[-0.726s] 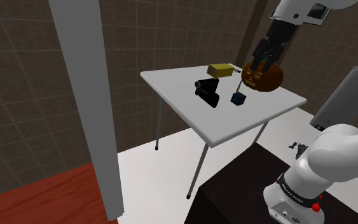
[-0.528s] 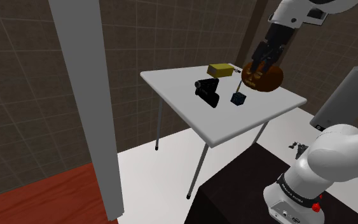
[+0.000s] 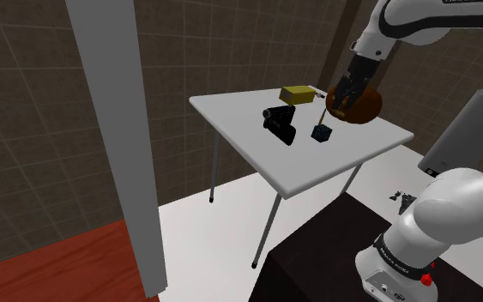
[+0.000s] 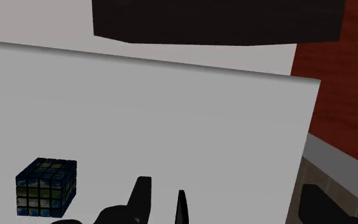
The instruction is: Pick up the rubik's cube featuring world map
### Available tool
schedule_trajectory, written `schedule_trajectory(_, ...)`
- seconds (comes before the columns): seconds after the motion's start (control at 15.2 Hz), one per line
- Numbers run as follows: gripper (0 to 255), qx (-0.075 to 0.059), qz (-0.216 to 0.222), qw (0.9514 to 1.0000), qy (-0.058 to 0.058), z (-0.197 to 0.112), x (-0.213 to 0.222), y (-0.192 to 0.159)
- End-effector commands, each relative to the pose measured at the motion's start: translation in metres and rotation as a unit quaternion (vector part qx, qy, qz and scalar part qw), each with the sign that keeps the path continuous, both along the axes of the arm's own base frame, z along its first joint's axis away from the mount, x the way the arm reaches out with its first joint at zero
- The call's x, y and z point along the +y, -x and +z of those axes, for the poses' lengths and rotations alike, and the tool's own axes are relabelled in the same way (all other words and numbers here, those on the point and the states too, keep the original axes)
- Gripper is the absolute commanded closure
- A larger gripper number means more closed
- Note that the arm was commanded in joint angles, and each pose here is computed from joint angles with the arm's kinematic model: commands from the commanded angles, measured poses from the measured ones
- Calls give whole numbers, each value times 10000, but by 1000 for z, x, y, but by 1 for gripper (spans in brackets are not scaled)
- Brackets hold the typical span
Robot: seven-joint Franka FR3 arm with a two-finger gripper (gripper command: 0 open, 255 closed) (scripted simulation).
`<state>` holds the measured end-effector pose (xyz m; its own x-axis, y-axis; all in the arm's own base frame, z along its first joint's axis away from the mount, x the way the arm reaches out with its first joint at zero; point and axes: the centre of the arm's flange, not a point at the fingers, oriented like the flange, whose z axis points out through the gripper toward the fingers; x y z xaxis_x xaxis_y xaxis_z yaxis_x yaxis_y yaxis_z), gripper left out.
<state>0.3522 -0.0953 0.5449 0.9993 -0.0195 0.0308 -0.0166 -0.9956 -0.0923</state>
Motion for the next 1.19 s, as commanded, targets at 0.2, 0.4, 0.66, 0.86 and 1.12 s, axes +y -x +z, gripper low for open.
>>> schedule_trajectory(0.2,0,10,164,9998,94,-42,-45,-27)
schedule_trajectory(0.4,0,20,257,9996,147,-66,-71,-42)
schedule_trajectory(0.66,0,32,382,9990,218,-97,-106,-64)
schedule_trajectory(0.86,0,41,476,9985,271,-120,-132,-80)
schedule_trajectory(1.12,0,53,600,9976,341,-150,-167,-103)
